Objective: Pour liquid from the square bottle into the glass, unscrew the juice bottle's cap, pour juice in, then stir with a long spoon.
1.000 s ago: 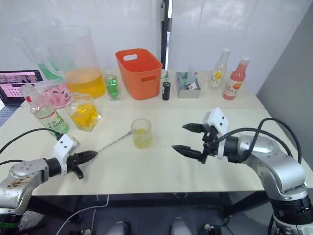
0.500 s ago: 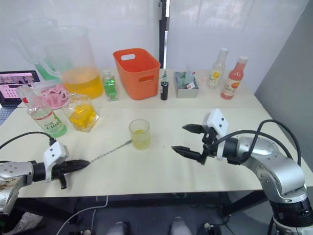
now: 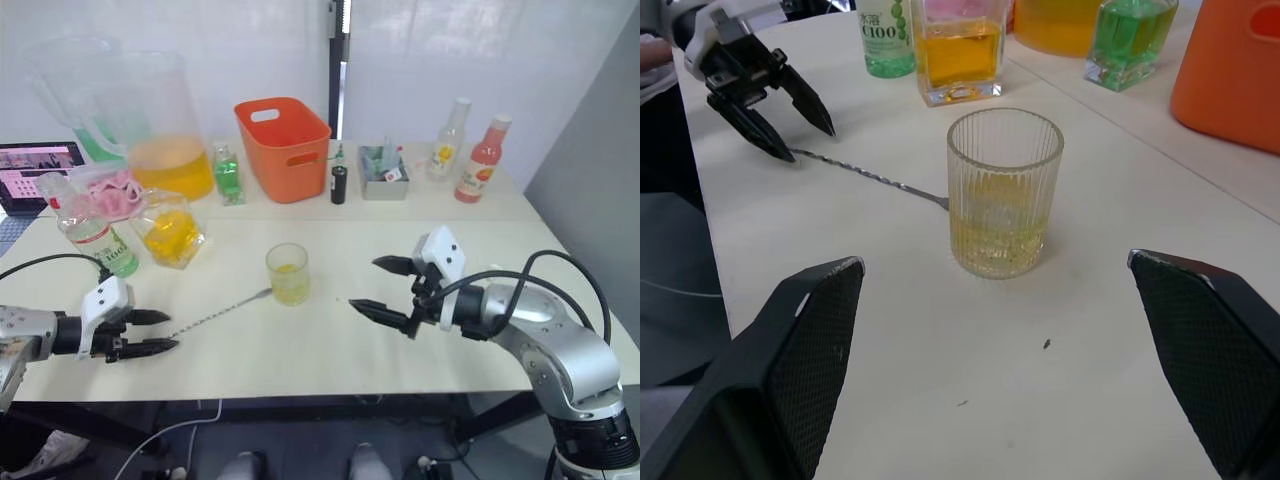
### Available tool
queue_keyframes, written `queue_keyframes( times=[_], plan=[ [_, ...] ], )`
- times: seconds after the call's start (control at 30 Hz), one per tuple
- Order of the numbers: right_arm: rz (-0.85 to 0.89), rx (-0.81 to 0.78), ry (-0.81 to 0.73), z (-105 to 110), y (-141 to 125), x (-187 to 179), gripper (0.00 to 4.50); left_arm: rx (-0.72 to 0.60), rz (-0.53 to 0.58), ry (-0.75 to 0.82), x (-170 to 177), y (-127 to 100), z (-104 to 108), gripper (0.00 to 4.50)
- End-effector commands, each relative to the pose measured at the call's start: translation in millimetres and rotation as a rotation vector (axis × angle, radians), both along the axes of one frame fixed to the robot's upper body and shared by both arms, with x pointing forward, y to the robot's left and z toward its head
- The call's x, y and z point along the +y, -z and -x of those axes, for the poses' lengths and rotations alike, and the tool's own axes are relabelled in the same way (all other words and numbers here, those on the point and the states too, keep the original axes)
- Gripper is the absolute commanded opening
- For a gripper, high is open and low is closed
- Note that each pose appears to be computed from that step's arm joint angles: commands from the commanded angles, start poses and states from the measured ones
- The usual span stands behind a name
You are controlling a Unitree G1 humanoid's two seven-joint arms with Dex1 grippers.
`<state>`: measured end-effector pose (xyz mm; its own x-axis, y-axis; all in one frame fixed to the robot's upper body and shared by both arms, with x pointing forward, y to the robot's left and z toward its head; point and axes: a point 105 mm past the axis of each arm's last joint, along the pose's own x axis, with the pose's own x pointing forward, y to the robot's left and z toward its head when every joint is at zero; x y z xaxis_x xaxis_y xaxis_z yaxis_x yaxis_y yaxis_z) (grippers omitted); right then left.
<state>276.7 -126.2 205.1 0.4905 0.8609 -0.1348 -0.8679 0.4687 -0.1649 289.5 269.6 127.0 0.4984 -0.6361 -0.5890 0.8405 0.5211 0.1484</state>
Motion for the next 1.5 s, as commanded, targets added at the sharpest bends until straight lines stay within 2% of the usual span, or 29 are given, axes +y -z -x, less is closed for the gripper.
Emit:
queue_keyframes(
  times=[0.03, 0.17, 0.43, 0.7, 0.73, 0.8, 0.97, 1.0, 1.2, 1.5],
  plan=[
    [-0.016, -0.061, -0.009, 5, -13, 3, 4.50, 0.018, -0.044, 0.034, -13, -13, -4, 2.96],
    [-0.019, -0.064, -0.002, 4, -12, 3, 4.50, 0.090, -0.140, 0.075, -19, -5, -6, 2.96],
    [-0.018, -0.061, 0.014, 9, -9, 4, 4.50, 0.153, -0.300, 0.073, -11, -1, -14, 2.96],
    [-0.017, -0.059, 0.029, 9, -7, 3, 4.50, 0.276, -0.454, 0.092, 5, 6, 1, 2.96],
    [-0.018, -0.058, 0.030, 10, -6, 3, 4.50, 0.281, -0.490, 0.086, 9, 8, 1, 2.38],
    [-0.020, -0.057, 0.030, 10, -6, 3, 4.50, 0.286, -0.524, 0.074, 14, 12, 2, 1.79],
    [-0.015, -0.053, 0.032, 10, -4, 3, 4.50, 0.281, -0.501, 0.033, 13, 15, 0, 0.14],
    [-0.013, -0.049, 0.033, 10, -3, 3, 4.50, 0.280, -0.495, 0.035, 13, 16, 0, 0.04],
    [-0.005, -0.034, 0.032, 11, 0, 1, 4.50, 0.278, -0.411, -0.011, 19, 10, 7, 0.04],
    [-0.004, -0.012, 0.009, 4, 1, 2, 4.50, 0.120, -0.154, -0.138, 17, -39, -14, 0.04]
  ],
)
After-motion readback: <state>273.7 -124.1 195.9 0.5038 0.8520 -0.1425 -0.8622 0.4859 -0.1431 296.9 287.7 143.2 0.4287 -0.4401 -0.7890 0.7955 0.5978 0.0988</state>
